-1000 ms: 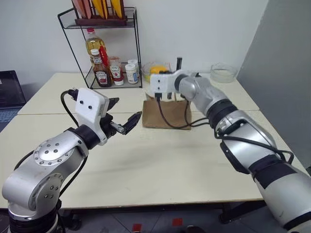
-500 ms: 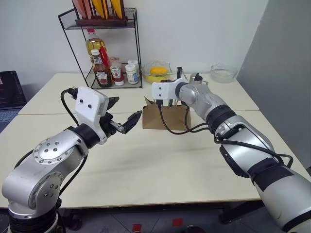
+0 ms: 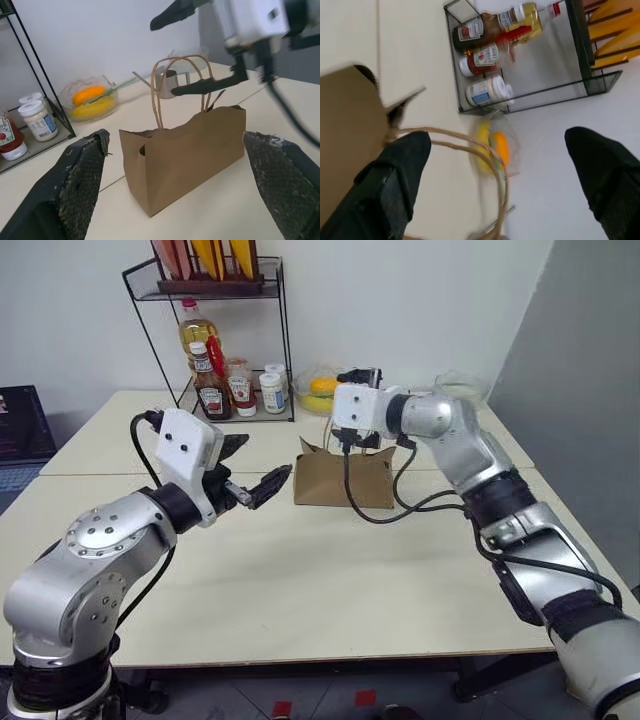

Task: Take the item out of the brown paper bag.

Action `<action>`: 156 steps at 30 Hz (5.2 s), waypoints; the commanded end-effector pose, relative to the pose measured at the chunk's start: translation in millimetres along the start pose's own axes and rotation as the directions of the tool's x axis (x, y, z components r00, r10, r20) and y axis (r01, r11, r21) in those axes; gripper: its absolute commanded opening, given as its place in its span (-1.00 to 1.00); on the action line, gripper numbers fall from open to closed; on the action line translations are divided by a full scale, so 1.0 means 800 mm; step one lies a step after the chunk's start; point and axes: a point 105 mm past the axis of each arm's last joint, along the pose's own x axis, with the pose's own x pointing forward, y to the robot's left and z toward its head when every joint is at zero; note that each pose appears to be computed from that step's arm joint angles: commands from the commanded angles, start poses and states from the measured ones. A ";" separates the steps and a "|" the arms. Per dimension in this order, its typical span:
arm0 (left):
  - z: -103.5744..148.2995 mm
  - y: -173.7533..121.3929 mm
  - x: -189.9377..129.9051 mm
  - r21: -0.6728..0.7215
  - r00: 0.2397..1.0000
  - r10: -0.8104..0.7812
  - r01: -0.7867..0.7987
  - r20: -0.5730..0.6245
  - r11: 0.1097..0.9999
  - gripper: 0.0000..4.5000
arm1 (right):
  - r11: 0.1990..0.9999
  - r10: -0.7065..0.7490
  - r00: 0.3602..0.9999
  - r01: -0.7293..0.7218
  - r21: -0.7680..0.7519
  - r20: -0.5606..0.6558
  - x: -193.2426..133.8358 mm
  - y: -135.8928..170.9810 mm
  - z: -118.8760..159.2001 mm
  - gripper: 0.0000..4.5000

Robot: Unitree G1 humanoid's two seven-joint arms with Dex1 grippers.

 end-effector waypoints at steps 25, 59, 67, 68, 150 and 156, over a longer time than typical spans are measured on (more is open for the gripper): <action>-0.034 0.054 0.206 0.087 0.968 -0.206 0.220 -0.146 0.972 1.00 | 0.625 -0.063 0.997 0.071 0.778 -0.040 -0.147 0.091 -0.010 0.98; -0.146 -0.098 0.087 -0.002 0.427 -0.836 0.890 -0.343 0.456 -0.99 | 0.600 0.023 0.992 0.083 0.796 -0.121 -0.180 0.123 -0.025 1.00; -0.175 -0.110 0.091 -0.011 0.554 -0.766 0.808 -0.326 0.589 -0.58 | 0.602 0.059 0.986 0.087 0.794 -0.153 -0.184 0.129 -0.035 1.00; -0.171 -0.114 0.084 -0.025 0.532 -0.784 0.822 -0.320 0.569 -0.46 | 0.601 0.061 0.985 0.091 0.794 -0.159 -0.185 0.129 -0.037 1.00; -0.103 -0.147 0.065 0.081 0.409 -0.878 0.912 -0.250 0.402 -0.65 | 0.374 0.360 0.931 -0.207 0.904 0.064 -0.224 0.249 -0.002 1.00; -0.098 -0.150 0.051 0.053 0.351 -0.900 0.935 -0.258 0.349 -0.87 | 0.371 0.364 0.929 -0.207 0.905 0.063 -0.225 0.250 -0.002 1.00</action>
